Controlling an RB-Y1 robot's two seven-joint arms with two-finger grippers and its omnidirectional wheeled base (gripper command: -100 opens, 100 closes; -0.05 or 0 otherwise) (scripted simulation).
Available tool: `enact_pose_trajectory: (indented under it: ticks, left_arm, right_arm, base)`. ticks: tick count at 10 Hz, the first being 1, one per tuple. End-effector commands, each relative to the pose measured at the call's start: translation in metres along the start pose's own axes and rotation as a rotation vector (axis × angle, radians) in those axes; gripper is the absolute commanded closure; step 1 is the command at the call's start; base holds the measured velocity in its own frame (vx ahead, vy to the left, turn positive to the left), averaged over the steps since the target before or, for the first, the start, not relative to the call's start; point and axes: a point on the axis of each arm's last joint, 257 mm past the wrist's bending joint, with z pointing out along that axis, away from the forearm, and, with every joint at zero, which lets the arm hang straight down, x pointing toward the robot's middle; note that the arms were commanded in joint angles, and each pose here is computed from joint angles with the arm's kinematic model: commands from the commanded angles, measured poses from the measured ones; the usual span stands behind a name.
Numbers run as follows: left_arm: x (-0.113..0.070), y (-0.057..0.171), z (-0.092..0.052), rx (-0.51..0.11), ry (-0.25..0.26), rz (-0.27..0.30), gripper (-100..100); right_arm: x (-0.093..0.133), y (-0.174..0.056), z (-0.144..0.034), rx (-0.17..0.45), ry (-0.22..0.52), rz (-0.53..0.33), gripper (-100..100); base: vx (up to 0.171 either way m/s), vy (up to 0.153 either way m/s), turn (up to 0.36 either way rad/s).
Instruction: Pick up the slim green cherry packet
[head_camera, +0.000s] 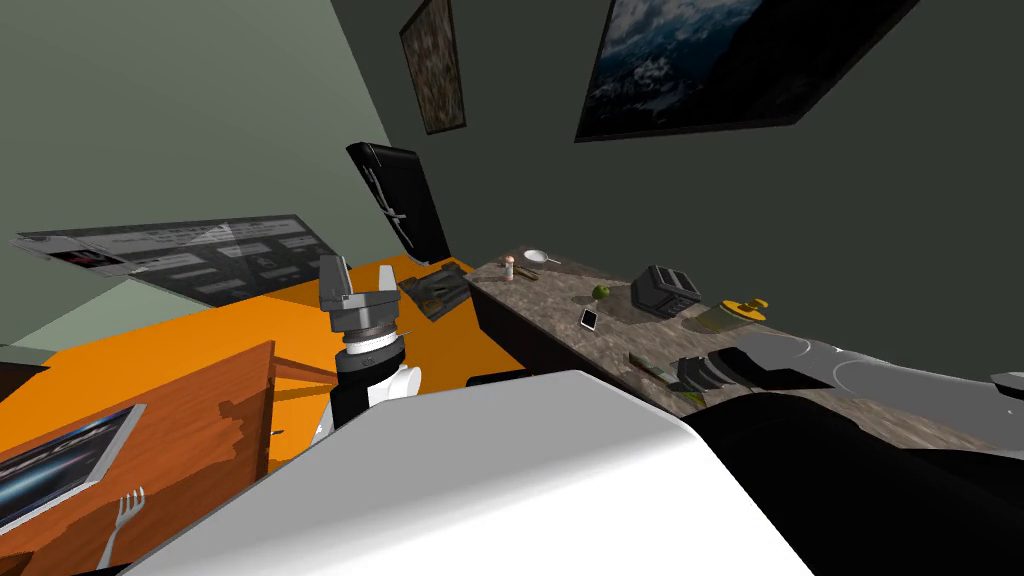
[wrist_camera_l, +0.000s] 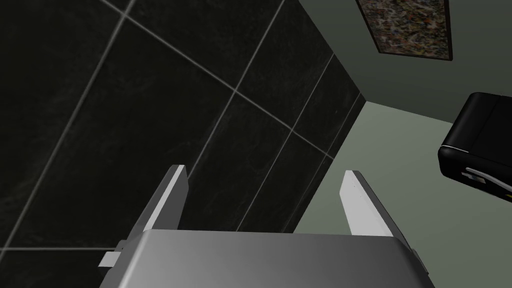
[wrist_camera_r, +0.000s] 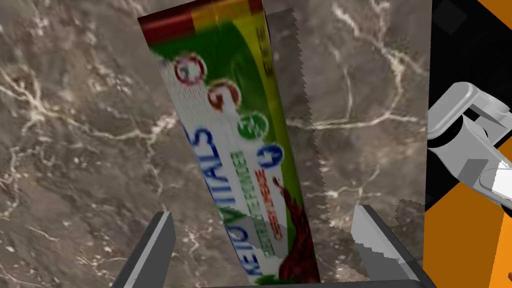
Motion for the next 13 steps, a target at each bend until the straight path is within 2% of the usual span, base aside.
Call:
enact_pose_trajectory:
  ticks: [1, 3, 4, 5, 7, 8, 9, 13]
  left_arm:
    - [0.000, 0.000, 0.000, 0.000, 0.000, 0.000, 0]
    - [0.000, 0.000, 0.000, 0.000, 0.000, 0.000, 0]
    - [0.000, 0.000, 0.000, 0.000, 0.000, 0.000, 0]
    - [0.000, 0.000, 0.000, 0.000, 0.000, 0.000, 0]
    - [0.000, 0.000, 0.000, 0.000, 0.000, 0.000, 0]
    - [0.000, 0.000, 0.000, 0.000, 0.000, 0.000, 0]
    - [0.000, 0.000, 0.000, 0.000, 0.000, 0.000, 0]
    - [0.000, 0.000, 0.000, 0.000, 0.000, 0.000, 0]
  right_arm:
    - [0.016, 0.011, 0.003, -0.023, 0.036, -0.011, -100]
    - [0.014, 0.009, 0.002, -0.022, 0.033, -0.009, -100]
    - [0.014, 0.009, 0.002, -0.022, 0.033, -0.010, 0]
    - [0.023, 0.016, 0.015, -0.022, 0.032, 0.001, -100]
    - [0.030, 0.022, 0.024, -0.022, 0.031, 0.009, -100]
    - [0.027, 0.019, 0.021, -0.022, 0.031, 0.005, -100]
    - [0.027, 0.019, 0.022, -0.022, 0.031, 0.006, 100]
    - [0.027, 0.020, 0.022, -0.023, 0.031, 0.005, 100]
  base:
    - [0.020, -0.051, 0.215]
    - [0.007, -0.022, 0.018]
    - [0.000, 0.000, 0.000]
    - [0.012, -0.011, 0.088]
    - [0.015, -0.015, 0.067]
    - [0.007, -0.006, 0.007]
    - [0.000, 0.000, 0.000]
    - [0.000, 0.000, 0.000]
